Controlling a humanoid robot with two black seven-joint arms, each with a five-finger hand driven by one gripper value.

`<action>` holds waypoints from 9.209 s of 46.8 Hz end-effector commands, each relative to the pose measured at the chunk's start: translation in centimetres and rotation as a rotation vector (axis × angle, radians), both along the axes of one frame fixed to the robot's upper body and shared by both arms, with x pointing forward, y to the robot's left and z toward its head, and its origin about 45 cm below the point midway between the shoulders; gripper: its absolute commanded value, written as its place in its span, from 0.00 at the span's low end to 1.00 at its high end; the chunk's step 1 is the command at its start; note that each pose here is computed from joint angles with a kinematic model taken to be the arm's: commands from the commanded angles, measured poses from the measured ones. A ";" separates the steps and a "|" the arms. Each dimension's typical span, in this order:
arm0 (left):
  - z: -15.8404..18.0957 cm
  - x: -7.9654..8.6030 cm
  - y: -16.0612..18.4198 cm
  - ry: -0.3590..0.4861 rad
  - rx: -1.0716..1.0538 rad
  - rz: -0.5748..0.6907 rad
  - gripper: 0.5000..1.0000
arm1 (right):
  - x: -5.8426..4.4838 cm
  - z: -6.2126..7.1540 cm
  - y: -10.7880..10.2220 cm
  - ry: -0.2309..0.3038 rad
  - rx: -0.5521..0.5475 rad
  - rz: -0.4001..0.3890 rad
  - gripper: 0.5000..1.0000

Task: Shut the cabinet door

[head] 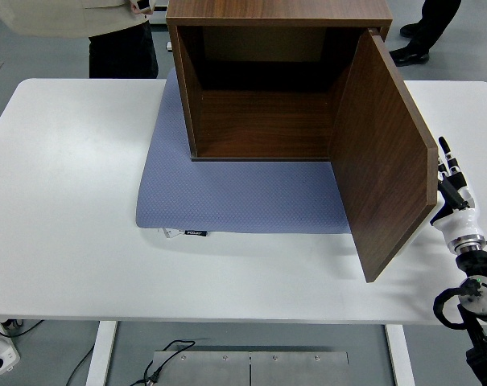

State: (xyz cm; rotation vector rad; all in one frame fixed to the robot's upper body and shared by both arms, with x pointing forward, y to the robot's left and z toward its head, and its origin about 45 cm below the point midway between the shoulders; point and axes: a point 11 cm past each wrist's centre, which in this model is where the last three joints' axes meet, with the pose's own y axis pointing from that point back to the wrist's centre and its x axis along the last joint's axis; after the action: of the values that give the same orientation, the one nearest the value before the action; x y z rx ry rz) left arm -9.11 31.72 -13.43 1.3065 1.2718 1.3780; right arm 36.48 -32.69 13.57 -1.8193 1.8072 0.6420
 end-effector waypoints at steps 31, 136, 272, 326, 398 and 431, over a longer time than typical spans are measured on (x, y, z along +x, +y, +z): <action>0.1 -0.8 0.0 0.013 -0.001 0.003 1.00 | 0.1 0.2 0.0 -0.007 0.001 0.003 1.00; 0.1 -0.8 0.0 0.013 -0.001 0.003 1.00 | -2.3 5.7 -4.0 -0.129 -0.150 0.049 1.00; 0.1 -0.8 0.0 0.013 -0.001 0.003 1.00 | -12.3 4.5 9.5 -0.184 -0.211 0.636 1.00; 0.1 -0.8 0.0 0.013 -0.001 0.003 1.00 | -7.9 6.8 17.8 -0.313 -0.180 0.827 1.00; 0.1 -0.8 0.0 0.013 -0.001 0.003 1.00 | 1.3 9.8 22.0 -0.344 -0.143 0.720 1.00; 0.1 -0.8 0.0 0.013 -0.001 0.003 1.00 | 4.5 11.9 21.9 -0.359 -0.207 0.688 1.00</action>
State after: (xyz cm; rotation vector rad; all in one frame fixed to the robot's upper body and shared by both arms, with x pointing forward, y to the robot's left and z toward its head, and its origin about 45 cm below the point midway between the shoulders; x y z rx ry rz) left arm -9.93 31.69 -13.34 1.3152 1.2842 1.3730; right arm 40.69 -10.77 25.21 -2.5275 1.0192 0.3326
